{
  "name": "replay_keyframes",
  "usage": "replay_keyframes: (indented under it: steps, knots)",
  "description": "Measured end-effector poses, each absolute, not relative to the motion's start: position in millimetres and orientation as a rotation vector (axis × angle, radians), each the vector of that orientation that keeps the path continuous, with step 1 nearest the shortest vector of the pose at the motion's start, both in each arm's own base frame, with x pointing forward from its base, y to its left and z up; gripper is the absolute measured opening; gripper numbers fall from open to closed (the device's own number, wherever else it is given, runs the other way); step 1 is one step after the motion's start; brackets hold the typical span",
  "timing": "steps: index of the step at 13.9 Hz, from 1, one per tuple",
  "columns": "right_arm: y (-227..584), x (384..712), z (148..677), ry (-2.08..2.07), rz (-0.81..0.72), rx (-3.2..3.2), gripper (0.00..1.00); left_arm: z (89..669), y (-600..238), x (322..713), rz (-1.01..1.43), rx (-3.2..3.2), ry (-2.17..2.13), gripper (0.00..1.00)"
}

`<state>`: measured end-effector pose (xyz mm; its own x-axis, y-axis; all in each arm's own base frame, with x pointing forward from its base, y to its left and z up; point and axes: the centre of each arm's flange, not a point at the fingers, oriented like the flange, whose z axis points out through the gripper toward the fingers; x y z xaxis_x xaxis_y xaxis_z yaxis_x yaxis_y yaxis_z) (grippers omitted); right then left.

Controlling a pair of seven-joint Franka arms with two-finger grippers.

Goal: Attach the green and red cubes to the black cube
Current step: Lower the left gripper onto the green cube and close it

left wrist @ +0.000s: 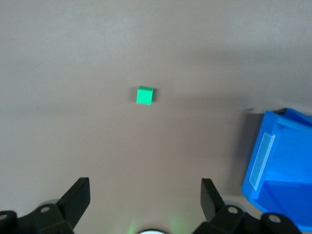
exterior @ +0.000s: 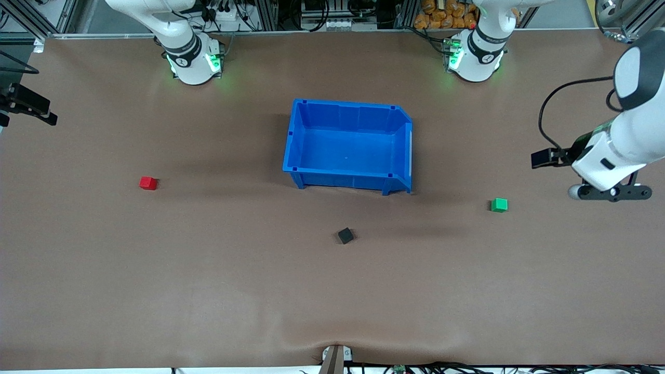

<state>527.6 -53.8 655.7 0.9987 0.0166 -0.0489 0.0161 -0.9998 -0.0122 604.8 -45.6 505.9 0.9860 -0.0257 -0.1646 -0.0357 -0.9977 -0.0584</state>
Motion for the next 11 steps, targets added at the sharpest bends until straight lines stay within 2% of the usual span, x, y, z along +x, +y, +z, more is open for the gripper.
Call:
replay_keyframes:
  steps: [3, 8, 11]
  knots:
    - [-54, 528, 656, -0.025, 0.076, -3.129, 1.0, 463, -46, 615, 0.208, -3.08, 0.058, 1.0]
    - [-54, 528, 655, -0.026, 0.078, -3.129, 1.0, 347, -33, 607, 0.111, -3.105, 0.071, 1.0]
    - [-53, 529, 653, -0.029, 0.084, -3.129, 1.0, 307, -30, 608, 0.1, -3.097, 0.095, 1.0]
